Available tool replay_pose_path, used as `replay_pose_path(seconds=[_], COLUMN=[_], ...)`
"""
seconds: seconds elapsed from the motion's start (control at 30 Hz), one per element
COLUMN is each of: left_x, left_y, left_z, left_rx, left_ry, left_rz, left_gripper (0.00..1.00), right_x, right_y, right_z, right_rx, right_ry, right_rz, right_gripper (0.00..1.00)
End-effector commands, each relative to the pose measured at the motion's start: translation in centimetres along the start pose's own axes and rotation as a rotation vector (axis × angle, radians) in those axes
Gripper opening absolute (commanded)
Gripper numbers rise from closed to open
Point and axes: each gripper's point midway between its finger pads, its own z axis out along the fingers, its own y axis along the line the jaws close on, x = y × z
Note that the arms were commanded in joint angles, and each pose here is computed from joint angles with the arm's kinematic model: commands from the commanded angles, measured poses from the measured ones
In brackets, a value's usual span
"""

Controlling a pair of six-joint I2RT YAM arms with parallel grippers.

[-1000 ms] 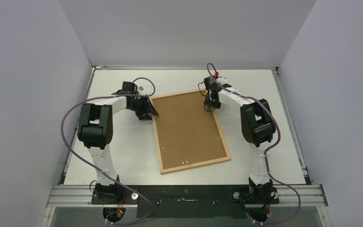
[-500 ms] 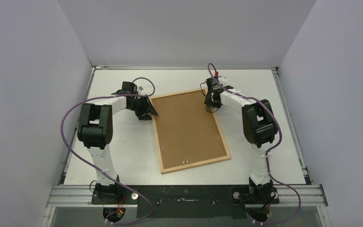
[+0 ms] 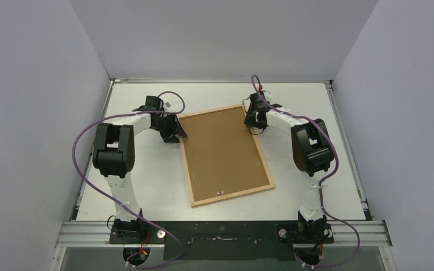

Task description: Put the photo into the frame

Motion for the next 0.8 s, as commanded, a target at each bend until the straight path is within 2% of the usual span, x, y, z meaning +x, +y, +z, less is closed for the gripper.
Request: replay_pose_path(seconds=[0.0, 0.07, 0.13, 0.2, 0.23, 0.27, 0.33, 0.37, 0.47, 0.6, 0.77], left_x=[-3.1, -4.3, -5.5, -6.6, -7.2, -7.6, -8.3, -8.5, -8.8, -7.2, -4.5], left_y=[-0.7, -0.3, 0.3, 0.9, 1.1, 1.3, 1.5, 1.4, 0.4, -4.4, -9.4], left_z=[-2.7, -4.3, -6.2, -8.3, -9.3, -10.2, -11.8, -12.4, -13.7, -13.4, -10.3], left_rx=[-0.063, -0.122, -0.182, -0.237, -0.261, -0.277, -0.292, -0.284, -0.222, -0.013, 0.117], left_ry=[-0.113, -0.173, -0.243, -0.317, -0.351, -0.381, -0.429, -0.445, -0.479, -0.410, -0.357], left_rz=[0.096, 0.118, 0.140, 0.159, 0.164, 0.169, 0.168, 0.167, 0.172, 0.271, 0.335], left_gripper=[0.46, 0.50, 0.62, 0.78, 0.90, 0.96, 0.97, 0.97, 0.97, 0.97, 0.97], right_x=[3.8, 4.1, 5.1, 5.9, 6.2, 6.4, 7.0, 7.2, 6.8, 5.3, 3.2], right_y=[1.4, 1.2, 0.8, 0.8, 0.7, 0.6, 0.6, 0.7, 1.1, 1.1, 0.4], right_z=[-1.9, -2.5, -3.0, -3.7, -3.9, -4.2, -4.8, -5.1, -6.3, -8.2, -9.5], right_rx=[-0.023, -0.012, 0.005, 0.009, 0.018, 0.026, 0.029, 0.024, -0.004, -0.035, -0.081], right_ry=[0.130, 0.132, 0.139, 0.145, 0.140, 0.132, 0.133, 0.128, 0.121, 0.080, 0.038], right_rz=[0.093, 0.140, 0.189, 0.222, 0.233, 0.241, 0.245, 0.242, 0.229, 0.199, 0.148], right_gripper=[0.00, 0.00, 0.00, 0.00, 0.00, 0.00, 0.00, 0.03, 0.21, 0.39, 0.48])
